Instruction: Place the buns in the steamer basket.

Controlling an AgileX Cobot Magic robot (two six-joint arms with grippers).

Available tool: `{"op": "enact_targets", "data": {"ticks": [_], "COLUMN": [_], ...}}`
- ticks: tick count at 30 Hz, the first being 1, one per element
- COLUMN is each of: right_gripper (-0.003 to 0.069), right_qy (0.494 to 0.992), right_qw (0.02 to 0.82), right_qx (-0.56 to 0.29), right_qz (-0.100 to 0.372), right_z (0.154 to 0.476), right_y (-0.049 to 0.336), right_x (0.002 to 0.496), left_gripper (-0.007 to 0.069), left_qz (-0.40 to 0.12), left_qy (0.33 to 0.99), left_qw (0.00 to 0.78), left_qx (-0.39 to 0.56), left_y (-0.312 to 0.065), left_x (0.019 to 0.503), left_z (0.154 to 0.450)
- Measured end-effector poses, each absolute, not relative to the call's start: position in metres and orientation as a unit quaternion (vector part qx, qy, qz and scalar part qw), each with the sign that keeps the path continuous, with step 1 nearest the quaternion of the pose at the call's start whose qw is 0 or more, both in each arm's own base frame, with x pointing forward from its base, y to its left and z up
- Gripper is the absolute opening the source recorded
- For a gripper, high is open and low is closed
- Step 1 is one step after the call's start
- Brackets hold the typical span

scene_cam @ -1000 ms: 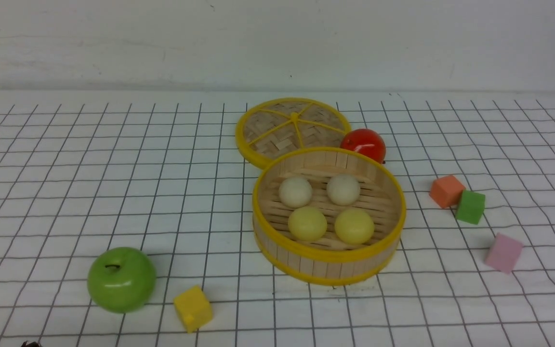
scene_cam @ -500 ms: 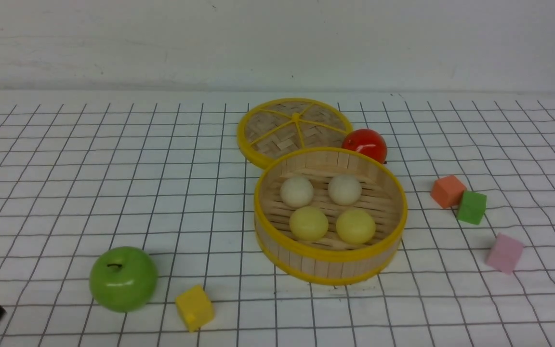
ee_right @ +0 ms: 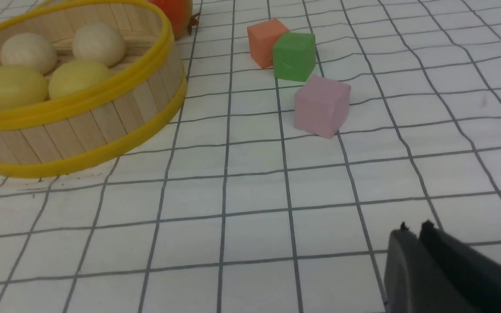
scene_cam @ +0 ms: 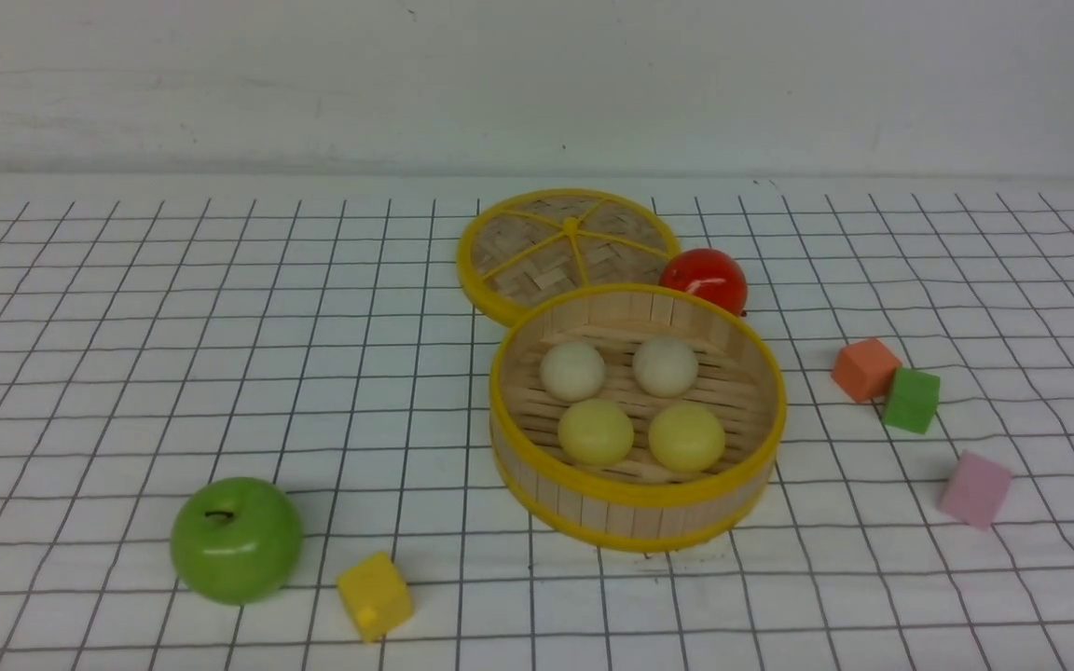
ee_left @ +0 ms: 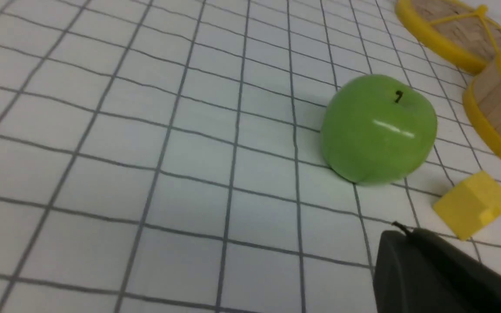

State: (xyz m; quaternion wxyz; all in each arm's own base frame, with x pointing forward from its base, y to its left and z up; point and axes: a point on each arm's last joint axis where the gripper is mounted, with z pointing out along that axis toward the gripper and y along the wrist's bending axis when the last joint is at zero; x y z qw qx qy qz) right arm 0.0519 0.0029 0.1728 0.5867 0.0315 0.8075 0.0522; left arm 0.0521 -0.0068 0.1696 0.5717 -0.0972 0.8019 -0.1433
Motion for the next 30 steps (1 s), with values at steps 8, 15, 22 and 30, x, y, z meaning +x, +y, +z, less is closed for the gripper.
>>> {"op": "enact_targets", "data": {"ticks": [8,15,22,30], "right_gripper": [0.0037,0.0049,0.0056,0.0067], "right_qy": [0.807,0.807,0.807,0.807], "right_qw": [0.587,0.587,0.587,0.587], "right_qx": [0.031,0.032,0.033,0.033], "right_qz": [0.052,0.053,0.053,0.054], "right_z": [0.1728,0.1728,0.1728,0.1728], "right_y": [0.0029,0.0030,0.0030,0.0030], "right_x": [0.0519,0.0519,0.0519,0.0519], "left_gripper": [-0.0013,-0.0013,-0.0013,-0.0013], "left_qz": [-0.165,-0.166,-0.167,-0.167], "left_qy": [0.804,0.803,0.803,0.803], "left_qw": [0.566,0.566,0.566,0.566], "left_qx": [-0.081,-0.082,-0.083,-0.083], "left_y": [-0.0099,-0.0099,-0.0099,-0.0100], "left_x": [0.0516,0.0517,0.0517,0.0517], "left_z": [0.1696,0.1698,0.1698,0.1698]}}
